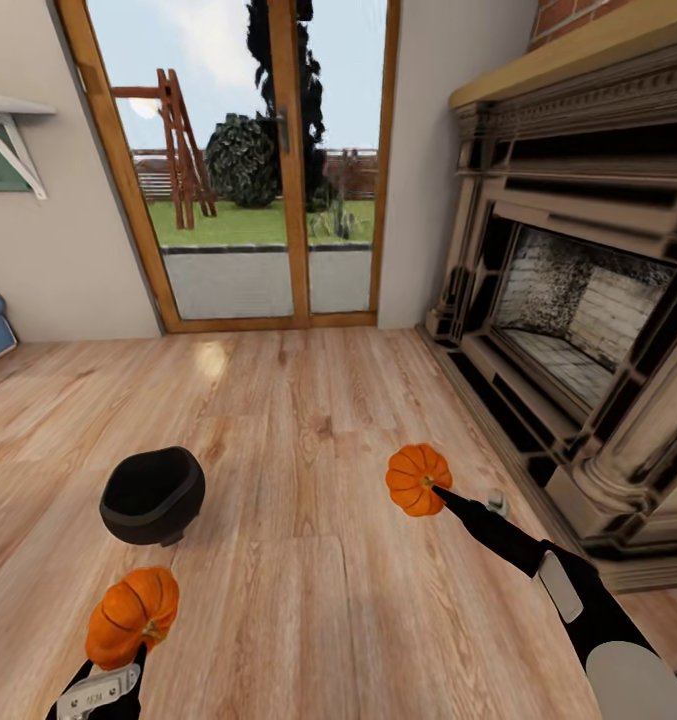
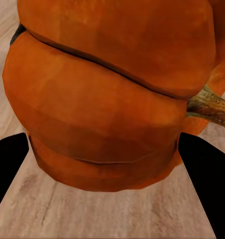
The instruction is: Place each of the two pumpkins and all three candles from the living room inside a cabinet in the living room (use any cabinet), then make sure every cabinet is closed, and position the cauldron so it is next to a table in the living room.
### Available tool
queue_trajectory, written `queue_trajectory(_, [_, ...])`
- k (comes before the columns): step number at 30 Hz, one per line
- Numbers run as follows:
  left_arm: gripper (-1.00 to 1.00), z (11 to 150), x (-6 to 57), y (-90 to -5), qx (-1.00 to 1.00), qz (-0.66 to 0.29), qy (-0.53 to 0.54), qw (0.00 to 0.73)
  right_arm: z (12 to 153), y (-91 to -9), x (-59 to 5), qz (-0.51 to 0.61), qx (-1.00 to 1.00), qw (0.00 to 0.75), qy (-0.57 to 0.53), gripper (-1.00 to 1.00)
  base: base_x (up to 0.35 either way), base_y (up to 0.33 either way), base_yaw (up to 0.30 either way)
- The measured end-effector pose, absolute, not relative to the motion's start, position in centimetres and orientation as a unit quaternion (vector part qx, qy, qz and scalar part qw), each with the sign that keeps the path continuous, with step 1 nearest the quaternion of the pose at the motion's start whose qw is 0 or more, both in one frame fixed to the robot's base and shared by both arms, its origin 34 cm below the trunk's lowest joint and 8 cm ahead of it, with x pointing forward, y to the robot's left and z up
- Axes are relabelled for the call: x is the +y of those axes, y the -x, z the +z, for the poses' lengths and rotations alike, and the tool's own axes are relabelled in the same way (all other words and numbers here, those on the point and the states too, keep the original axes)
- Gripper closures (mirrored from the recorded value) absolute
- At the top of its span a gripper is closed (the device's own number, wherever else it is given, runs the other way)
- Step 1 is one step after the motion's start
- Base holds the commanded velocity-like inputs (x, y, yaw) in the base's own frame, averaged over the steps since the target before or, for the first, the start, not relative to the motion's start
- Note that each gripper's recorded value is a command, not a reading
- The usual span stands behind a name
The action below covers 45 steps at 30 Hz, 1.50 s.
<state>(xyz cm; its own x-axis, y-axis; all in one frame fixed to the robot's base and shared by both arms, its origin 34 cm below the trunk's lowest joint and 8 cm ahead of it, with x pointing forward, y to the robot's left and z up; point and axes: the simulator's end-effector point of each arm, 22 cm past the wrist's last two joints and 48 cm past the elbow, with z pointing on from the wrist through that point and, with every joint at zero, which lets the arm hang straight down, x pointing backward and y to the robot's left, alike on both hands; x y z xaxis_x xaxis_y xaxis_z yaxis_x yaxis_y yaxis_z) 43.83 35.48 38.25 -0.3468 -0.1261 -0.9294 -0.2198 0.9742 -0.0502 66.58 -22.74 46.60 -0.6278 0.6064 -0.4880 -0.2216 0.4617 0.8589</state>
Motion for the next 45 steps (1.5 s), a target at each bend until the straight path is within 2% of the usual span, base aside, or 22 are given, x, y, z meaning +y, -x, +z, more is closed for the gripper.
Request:
queue_trajectory(8, [1.00,37.9,35.2,-45.4,0.842,0.039,0.101,0.528,48.6,-66.7,-22.7,0.505,0.742,0.424,-0.120,1.00,0.000,0.000,0.000])
queue_trajectory(18, [1.00,42.4,32.9,-53.9,0.857,0.017,0.090,0.506,50.9,-67.3,-22.8,0.505,0.742,0.425,-0.120,1.00,0.000,0.000,0.000])
queue_trajectory(32, [1.00,51.6,23.8,-59.2,0.888,-0.113,0.073,0.439,53.5,-68.0,-22.8,0.504,0.743,0.424,-0.119,1.00,0.000,0.000,0.000])
queue_trajectory(36, [1.00,51.8,21.9,-59.7,0.908,-0.126,0.045,0.397,53.5,-68.0,-22.8,0.504,0.743,0.424,-0.120,1.00,0.000,0.000,0.000])
queue_trajectory(41, [1.00,52.5,18.2,-58.7,0.922,-0.199,-0.010,0.332,53.5,-68.0,-22.8,0.504,0.743,0.425,-0.120,1.00,0.000,0.000,0.000])
queue_trajectory(45, [1.00,53.4,19.6,-58.9,0.920,-0.227,0.003,0.320,53.5,-68.0,-22.9,0.503,0.743,0.425,-0.119,1.00,0.000,0.000,0.000])
